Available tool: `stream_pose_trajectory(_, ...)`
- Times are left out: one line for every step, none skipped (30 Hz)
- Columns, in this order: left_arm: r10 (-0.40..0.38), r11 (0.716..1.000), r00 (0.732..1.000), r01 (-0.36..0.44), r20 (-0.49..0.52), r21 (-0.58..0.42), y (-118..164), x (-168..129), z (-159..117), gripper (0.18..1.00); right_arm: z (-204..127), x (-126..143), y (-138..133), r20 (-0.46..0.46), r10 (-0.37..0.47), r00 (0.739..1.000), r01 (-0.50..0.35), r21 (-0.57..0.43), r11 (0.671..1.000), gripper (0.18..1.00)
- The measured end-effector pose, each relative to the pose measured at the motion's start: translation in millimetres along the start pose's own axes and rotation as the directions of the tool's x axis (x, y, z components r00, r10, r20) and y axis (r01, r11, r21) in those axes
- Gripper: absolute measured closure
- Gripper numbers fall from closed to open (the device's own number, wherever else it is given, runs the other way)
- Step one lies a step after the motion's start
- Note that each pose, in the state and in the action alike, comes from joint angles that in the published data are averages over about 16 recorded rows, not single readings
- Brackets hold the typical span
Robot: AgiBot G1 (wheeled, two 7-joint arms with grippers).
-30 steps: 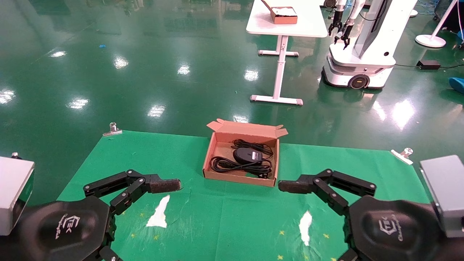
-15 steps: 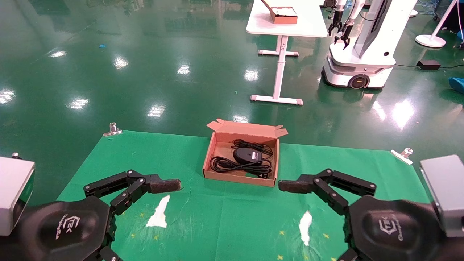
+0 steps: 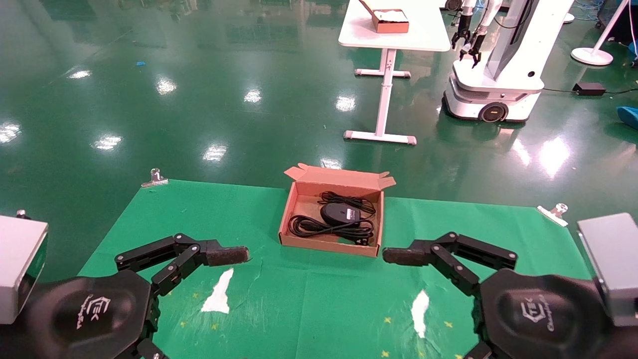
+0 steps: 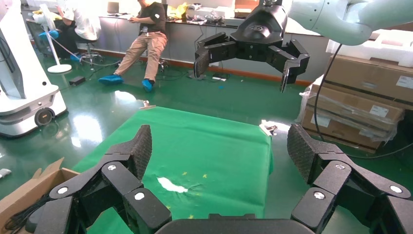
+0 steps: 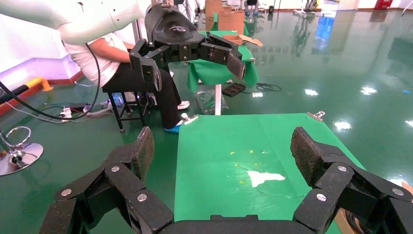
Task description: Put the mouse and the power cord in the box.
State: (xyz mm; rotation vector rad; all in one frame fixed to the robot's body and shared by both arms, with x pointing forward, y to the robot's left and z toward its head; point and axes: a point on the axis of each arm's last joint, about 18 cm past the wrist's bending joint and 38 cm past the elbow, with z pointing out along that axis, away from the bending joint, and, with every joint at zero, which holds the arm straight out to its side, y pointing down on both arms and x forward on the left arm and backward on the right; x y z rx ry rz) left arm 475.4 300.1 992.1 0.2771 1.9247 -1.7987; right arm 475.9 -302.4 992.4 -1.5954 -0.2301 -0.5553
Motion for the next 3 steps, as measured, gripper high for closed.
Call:
stream_pose_trajectory(0.0, 1.0, 1.0, 0.0, 0.0, 0.0, 0.0, 0.0, 0.0, 0.184, 0.0, 0.0, 0.0, 0.0, 0.0, 1.0, 0.0, 0.0, 1.0, 0.178)
stream_pose_trajectory(0.0, 1.0, 1.0, 0.0, 0.0, 0.0, 0.0, 0.0, 0.0, 0.184, 0.0, 0.0, 0.0, 0.0, 0.0, 1.0, 0.0, 0.0, 1.0, 0.178)
stream_pose_trajectory(0.0, 1.0, 1.0, 0.0, 0.0, 0.0, 0.0, 0.0, 0.0, 0.184, 0.0, 0.0, 0.0, 0.0, 0.0, 1.0, 0.0, 0.0, 1.0, 0.178)
